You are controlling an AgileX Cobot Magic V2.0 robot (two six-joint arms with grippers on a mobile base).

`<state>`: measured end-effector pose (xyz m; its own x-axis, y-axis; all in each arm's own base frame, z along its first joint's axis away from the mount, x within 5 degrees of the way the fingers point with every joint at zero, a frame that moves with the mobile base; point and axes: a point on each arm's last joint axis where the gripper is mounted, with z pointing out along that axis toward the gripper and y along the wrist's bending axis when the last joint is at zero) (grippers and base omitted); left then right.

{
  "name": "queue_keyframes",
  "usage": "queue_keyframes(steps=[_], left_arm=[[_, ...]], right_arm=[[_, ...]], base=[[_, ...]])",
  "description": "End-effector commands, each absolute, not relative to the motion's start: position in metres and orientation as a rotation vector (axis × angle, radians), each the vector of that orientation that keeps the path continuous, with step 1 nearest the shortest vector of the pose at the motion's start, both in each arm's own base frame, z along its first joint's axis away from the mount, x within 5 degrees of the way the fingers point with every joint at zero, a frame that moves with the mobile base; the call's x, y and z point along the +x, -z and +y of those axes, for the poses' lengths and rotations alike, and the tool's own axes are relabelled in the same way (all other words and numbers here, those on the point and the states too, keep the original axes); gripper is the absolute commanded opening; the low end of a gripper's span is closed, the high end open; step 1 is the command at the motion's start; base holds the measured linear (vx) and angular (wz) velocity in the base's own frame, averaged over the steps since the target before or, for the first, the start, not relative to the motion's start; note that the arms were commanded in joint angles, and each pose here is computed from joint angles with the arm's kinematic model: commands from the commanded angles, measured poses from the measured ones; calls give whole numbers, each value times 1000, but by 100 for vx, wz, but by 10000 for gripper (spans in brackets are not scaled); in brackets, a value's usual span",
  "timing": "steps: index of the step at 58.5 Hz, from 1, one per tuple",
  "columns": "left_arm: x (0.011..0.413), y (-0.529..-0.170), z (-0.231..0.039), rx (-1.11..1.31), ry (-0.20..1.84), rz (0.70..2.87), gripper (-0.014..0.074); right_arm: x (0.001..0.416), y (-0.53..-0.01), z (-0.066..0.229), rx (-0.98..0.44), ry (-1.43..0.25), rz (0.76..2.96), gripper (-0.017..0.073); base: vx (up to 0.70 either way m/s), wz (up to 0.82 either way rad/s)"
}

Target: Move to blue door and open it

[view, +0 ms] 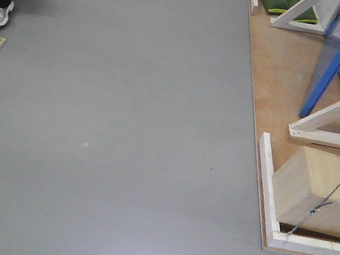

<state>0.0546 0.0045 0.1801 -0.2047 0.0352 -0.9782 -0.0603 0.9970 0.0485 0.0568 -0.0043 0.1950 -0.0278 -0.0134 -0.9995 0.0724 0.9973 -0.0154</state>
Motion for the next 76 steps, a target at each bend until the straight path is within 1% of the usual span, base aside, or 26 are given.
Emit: queue_keyframes(steps=[1, 76], left_arm=[[54, -197, 4, -20, -77, 1650, 73], [54, -197, 4, -20, -77, 1650, 73]], right_arm=[[56, -202, -4, 38, 80, 1508, 12], [56, -202, -4, 38, 80, 1508, 12]], base=[[48, 4], [52, -3]])
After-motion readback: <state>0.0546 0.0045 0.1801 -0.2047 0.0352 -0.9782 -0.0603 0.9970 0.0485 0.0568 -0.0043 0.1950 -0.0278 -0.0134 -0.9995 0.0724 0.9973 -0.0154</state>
